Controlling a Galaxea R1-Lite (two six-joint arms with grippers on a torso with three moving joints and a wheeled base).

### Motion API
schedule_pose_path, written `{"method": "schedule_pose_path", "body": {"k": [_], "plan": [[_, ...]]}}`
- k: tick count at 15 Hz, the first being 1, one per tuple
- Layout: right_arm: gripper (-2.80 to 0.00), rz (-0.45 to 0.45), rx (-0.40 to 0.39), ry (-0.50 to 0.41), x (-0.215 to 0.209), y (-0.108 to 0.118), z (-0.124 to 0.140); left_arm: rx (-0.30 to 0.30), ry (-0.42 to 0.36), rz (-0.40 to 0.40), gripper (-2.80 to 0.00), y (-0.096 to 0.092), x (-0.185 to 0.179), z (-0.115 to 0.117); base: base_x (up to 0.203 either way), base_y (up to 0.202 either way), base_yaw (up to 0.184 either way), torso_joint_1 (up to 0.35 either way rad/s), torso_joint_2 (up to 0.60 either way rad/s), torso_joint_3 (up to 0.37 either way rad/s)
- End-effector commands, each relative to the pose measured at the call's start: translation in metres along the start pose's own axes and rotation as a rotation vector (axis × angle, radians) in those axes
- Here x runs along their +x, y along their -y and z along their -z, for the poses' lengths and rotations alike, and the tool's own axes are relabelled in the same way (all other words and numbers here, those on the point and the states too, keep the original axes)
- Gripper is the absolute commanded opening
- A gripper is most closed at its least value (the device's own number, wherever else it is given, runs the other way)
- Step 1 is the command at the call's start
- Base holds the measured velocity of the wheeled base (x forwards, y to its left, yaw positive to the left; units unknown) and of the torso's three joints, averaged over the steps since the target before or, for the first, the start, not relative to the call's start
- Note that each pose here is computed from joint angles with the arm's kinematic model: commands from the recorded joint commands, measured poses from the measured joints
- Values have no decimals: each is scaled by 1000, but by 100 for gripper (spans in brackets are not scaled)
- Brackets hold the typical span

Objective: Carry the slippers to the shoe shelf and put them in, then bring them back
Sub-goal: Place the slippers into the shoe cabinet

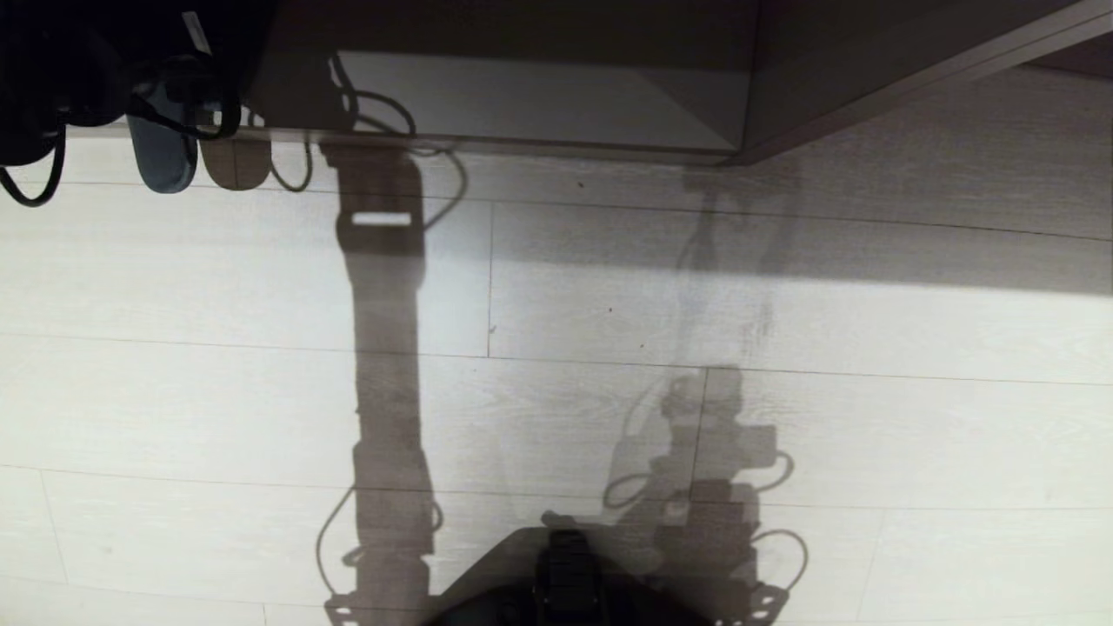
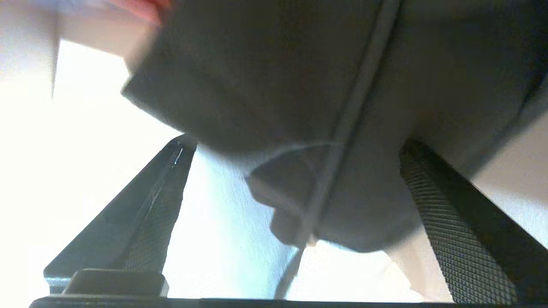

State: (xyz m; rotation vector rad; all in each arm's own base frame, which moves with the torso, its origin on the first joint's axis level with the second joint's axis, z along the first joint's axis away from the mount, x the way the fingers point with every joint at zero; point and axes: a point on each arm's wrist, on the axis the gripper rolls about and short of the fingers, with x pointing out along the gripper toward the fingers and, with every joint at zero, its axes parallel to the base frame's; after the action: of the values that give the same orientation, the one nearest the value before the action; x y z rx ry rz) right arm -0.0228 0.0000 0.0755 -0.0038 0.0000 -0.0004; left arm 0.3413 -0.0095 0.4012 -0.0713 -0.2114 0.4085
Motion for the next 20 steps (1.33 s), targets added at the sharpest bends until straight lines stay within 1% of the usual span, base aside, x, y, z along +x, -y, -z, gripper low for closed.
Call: {"method": "schedule_pose_path", "body": {"k": [1, 4, 6, 9, 12, 13, 15, 17, 20], "plan": [[-280, 0, -1, -1, 0, 0, 0, -20, -21, -3, 0, -1, -7, -4, 0, 0, 0, 0, 0, 0], [-280, 0, -1, 0, 0, 0, 0, -39, 2, -9, 0, -5, -15, -16, 0, 0, 0, 0, 0, 0], [-280, 0, -1, -1, 0, 0, 0, -46, 15, 4, 0, -6, -23, -25, 0, 0, 0, 0, 0, 0], [-280, 1, -1, 0, 0, 0, 0, -42, -5, 28, 0, -4, -33, -29, 0, 0, 0, 0, 0, 0], [-280, 0, -1, 0, 0, 0, 0, -25, -43, 50, 0, -1, -43, -21, 0, 0, 0, 0, 0, 0], [-280, 0, -1, 0, 0, 0, 0, -16, -61, 45, 0, 0, -45, -16, 0, 0, 0, 0, 0, 0], [-280, 1, -1, -1, 0, 0, 0, -1, -87, 17, 0, -5, -55, -10, 0, 0, 0, 0, 0, 0], [-280, 0, -1, -1, 0, 0, 0, 6, -94, 14, 0, -9, -62, -11, 0, 0, 0, 0, 0, 0], [-280, 1, -1, 0, 0, 0, 0, 31, -129, 12, 0, -19, -78, -4, 0, 0, 0, 0, 0, 0]]}}
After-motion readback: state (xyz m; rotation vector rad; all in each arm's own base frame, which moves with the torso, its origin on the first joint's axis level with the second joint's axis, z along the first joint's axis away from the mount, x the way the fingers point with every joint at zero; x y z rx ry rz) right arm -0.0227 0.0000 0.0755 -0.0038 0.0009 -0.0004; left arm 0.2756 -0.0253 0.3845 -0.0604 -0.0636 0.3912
